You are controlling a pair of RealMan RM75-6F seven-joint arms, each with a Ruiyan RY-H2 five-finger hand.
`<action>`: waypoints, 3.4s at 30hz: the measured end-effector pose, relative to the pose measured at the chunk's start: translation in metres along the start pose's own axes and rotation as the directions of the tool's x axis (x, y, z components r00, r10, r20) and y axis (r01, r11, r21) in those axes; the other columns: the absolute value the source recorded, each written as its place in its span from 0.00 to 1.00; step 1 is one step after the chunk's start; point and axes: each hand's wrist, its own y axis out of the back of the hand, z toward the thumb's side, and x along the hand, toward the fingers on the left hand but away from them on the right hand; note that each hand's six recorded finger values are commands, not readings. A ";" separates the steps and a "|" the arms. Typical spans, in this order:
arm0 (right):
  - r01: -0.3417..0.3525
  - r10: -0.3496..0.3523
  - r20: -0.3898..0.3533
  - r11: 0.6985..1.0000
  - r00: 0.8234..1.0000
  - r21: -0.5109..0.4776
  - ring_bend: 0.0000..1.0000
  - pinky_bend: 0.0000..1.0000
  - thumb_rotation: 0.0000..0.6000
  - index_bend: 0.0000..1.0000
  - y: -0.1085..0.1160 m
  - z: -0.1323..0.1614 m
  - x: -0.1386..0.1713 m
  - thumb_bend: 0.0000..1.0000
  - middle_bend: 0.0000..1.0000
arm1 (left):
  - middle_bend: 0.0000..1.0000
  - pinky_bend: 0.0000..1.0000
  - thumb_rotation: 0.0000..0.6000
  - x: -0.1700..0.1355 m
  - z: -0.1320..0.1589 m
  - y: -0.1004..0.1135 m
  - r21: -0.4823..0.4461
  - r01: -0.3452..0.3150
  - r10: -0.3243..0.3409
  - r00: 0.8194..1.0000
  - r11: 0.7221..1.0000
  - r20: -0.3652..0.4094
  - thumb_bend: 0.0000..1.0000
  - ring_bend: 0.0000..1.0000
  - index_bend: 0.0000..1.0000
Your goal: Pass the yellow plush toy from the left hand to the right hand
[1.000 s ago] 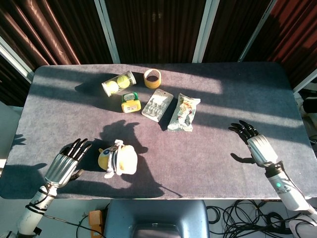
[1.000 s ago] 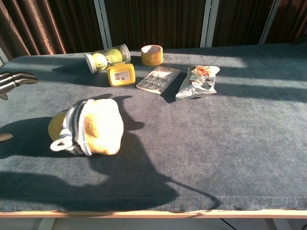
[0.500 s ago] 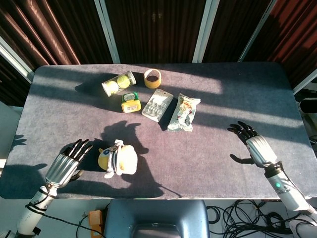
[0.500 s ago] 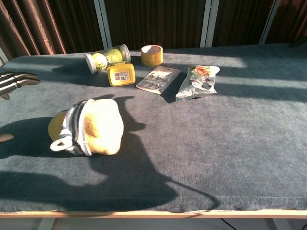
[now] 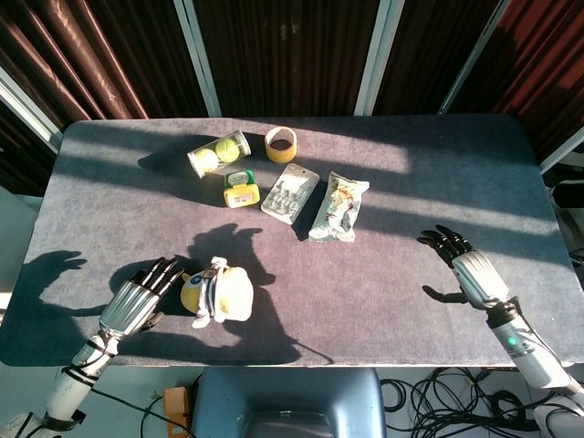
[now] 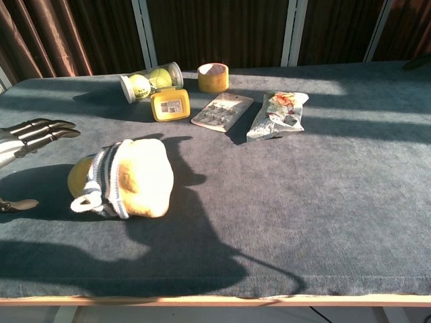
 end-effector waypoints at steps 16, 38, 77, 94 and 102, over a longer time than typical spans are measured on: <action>-0.013 0.013 0.002 1.000 1.000 -0.003 0.00 0.12 1.00 0.18 -0.002 -0.001 0.000 0.16 0.10 | 0.55 0.67 1.00 0.025 0.028 -0.011 -0.158 -0.027 0.039 0.997 0.987 0.073 0.24 0.54 0.28; -0.027 0.027 0.010 1.000 1.000 0.000 0.00 0.12 1.00 0.19 -0.004 -0.002 0.000 0.16 0.10 | 0.92 0.97 1.00 0.043 0.044 0.019 -0.299 -0.224 0.254 0.965 0.928 0.065 0.31 0.86 0.72; -0.009 0.008 0.105 1.000 0.994 0.001 0.00 0.13 1.00 0.21 0.028 0.001 0.041 0.16 0.10 | 0.93 0.97 1.00 0.107 0.160 0.026 -0.325 -0.266 0.316 0.942 0.908 0.111 0.30 0.86 0.72; -0.061 0.037 0.204 0.992 0.978 0.109 0.00 0.14 1.00 0.19 0.027 0.007 0.066 0.16 0.10 | 0.00 0.38 1.00 0.094 0.148 0.011 -0.239 -0.147 0.179 0.977 0.960 0.118 0.30 0.00 0.00; -0.053 0.031 0.180 0.991 0.983 0.121 0.00 0.14 1.00 0.19 0.023 0.012 0.066 0.16 0.10 | 0.00 0.35 1.00 0.064 0.132 0.009 -0.239 -0.099 0.127 0.986 0.966 0.106 0.28 0.00 0.00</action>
